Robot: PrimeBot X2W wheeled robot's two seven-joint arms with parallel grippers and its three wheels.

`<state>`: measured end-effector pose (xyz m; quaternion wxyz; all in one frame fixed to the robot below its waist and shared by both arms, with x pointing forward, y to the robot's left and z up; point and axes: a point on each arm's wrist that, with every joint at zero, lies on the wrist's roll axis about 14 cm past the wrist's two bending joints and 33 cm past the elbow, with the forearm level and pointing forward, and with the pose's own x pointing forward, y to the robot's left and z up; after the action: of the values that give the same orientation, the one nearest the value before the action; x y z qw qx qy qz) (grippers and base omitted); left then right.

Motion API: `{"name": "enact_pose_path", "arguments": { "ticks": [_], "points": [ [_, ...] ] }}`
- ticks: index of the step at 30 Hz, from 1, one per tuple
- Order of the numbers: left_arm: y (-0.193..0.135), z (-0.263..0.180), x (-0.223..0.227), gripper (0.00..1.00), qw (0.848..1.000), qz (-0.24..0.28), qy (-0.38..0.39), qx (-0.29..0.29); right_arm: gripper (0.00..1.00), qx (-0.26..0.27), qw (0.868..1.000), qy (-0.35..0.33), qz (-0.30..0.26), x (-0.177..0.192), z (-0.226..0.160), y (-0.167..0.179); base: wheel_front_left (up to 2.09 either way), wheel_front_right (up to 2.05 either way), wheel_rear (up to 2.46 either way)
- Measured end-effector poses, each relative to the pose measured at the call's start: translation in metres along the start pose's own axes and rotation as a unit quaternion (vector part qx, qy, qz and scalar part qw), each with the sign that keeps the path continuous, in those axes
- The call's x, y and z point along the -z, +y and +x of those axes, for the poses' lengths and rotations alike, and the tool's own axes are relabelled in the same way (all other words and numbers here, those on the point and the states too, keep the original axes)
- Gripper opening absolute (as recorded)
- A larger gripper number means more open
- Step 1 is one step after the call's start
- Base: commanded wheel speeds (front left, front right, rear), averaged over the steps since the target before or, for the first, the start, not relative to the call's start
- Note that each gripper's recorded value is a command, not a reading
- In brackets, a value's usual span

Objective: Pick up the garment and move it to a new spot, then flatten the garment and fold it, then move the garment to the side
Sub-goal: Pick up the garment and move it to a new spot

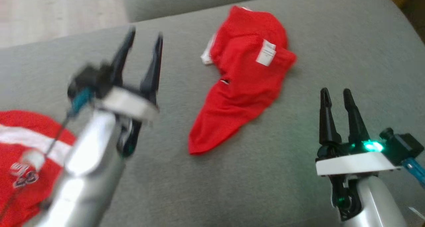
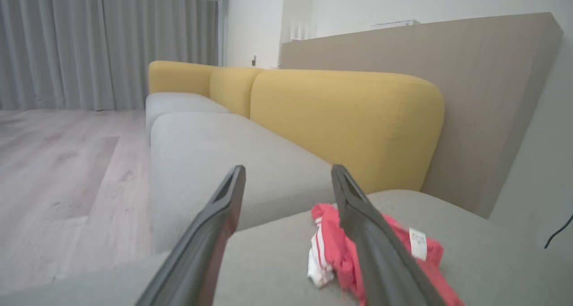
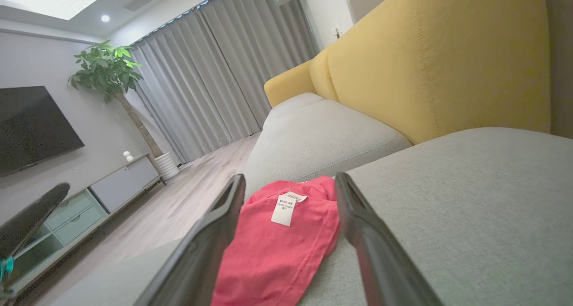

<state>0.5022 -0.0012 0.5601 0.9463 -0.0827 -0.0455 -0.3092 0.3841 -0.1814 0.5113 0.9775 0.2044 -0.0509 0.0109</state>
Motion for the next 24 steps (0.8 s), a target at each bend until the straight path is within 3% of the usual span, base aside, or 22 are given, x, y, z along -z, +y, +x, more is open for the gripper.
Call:
{"name": "enact_pose_path", "arguments": {
  "ticks": [11, 14, 18, 24],
  "points": [
    [0.021, -0.12, 0.02, 1.0, 0.993, -0.032, 0.001, -0.115, 1.0, -0.04, 0.999, 0.008, -0.003, 0.006, -0.005, 0.026, 0.0, 0.0, 0.0],
    [0.019, -0.143, 0.026, 1.0, 0.99, -0.033, 0.002, -0.138, 1.0, -0.059, 0.998, 0.012, -0.033, 0.008, -0.007, 0.036, 0.0, 0.0, 0.0],
    [0.017, -0.167, 0.042, 1.0, 0.984, -0.05, 0.014, -0.17, 1.0, -0.06, 0.998, 0.009, -0.034, 0.006, -0.009, 0.037, 0.0, 0.0, 0.0],
    [0.008, -0.171, 0.041, 1.0, 0.984, -0.049, 0.007, -0.171, 1.0, -0.058, 0.998, 0.009, -0.034, 0.006, -0.011, 0.036, 0.0, 0.0, 0.0]
  ]
}}
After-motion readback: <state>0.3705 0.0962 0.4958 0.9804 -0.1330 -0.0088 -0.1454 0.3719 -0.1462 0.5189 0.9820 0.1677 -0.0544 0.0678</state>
